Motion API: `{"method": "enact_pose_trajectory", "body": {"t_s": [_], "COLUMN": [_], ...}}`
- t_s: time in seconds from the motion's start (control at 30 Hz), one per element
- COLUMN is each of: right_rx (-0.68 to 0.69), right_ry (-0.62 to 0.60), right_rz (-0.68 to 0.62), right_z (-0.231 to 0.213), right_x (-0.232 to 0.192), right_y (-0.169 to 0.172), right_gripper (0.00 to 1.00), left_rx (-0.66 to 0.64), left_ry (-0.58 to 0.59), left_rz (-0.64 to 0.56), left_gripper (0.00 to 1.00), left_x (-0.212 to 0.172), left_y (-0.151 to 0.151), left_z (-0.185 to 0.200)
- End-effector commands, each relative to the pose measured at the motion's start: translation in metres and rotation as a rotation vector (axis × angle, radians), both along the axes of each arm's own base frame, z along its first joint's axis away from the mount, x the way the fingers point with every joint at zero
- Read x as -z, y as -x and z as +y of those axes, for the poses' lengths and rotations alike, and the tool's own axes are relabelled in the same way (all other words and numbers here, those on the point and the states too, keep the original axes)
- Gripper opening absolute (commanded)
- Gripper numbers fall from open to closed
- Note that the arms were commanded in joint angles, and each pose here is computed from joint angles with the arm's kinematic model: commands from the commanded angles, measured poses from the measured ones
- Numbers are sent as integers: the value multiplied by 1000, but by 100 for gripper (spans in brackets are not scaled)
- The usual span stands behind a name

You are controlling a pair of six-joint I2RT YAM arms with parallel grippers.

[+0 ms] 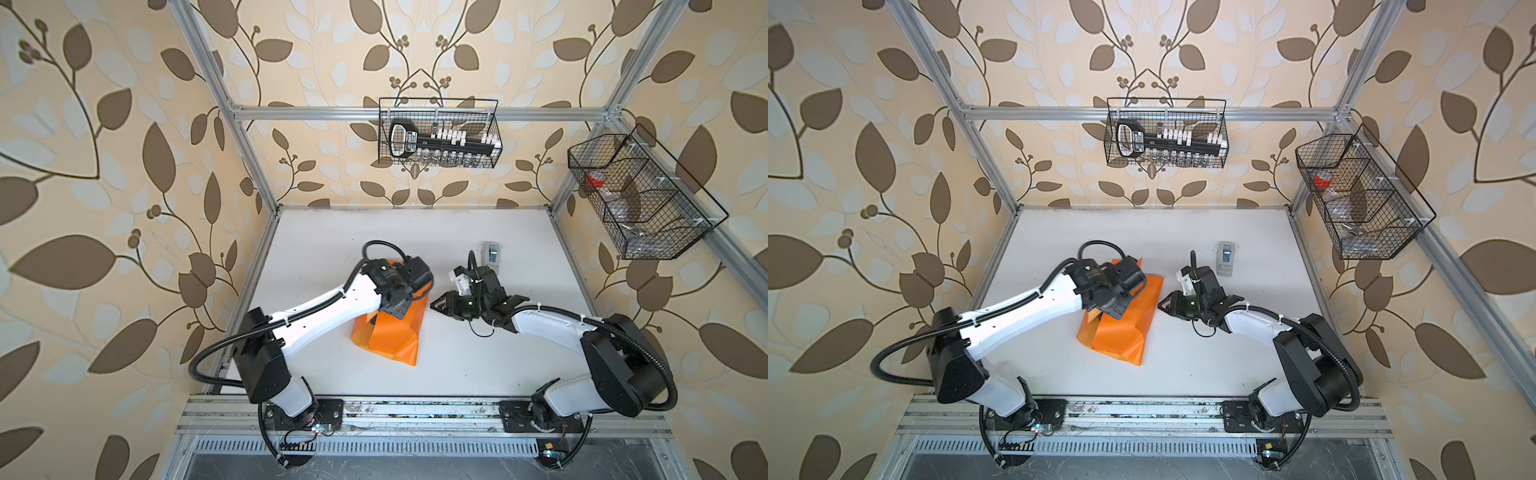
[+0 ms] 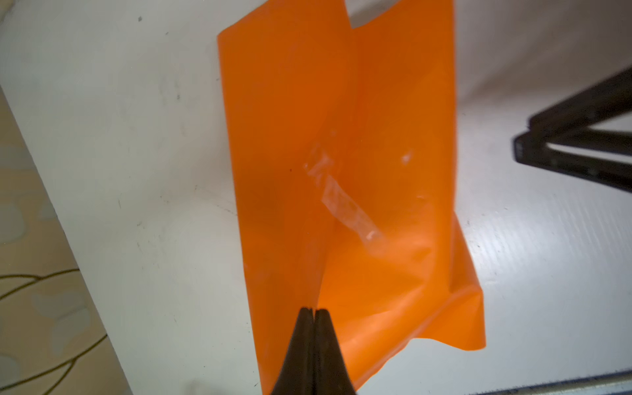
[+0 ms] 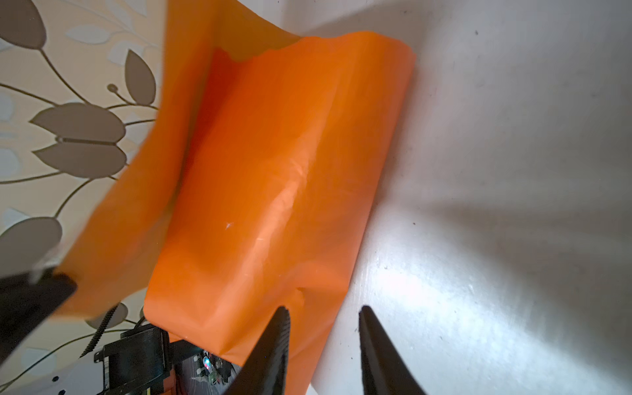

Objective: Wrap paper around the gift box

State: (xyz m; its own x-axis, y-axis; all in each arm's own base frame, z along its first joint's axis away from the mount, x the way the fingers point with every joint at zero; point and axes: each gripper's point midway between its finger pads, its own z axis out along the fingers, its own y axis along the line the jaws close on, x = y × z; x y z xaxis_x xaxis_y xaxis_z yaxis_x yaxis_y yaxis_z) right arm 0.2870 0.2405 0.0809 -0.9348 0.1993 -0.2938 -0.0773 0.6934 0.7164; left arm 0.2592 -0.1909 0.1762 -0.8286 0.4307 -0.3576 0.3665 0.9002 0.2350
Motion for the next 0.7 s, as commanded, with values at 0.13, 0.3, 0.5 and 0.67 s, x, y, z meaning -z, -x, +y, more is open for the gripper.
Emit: {"method": "enact_pose_trajectory", "body": {"t_s": [0.13,0.3,0.5,0.67], "right_rx": [-24,-52,-61,-63], "right_ry": [27,61,98,108], "right_rz": [-48,-40,-46,-51], "right_z": [5,12,17,24], "right_x": [-20,-17,-15,-16], "right_y": [-6,-6,-2,4], "right_gripper": [37,37,36,36], "left_rx": [-344,-335,-56,3], "left_ry": [17,126,538,692], "left_rz": [-9,-91,154,383], "left_gripper": [59,85,92,89], "left_x": [-16,-56,-44,-13], "left_y": [4,8,21,30], "left_z": [93,100,1,-55]}}
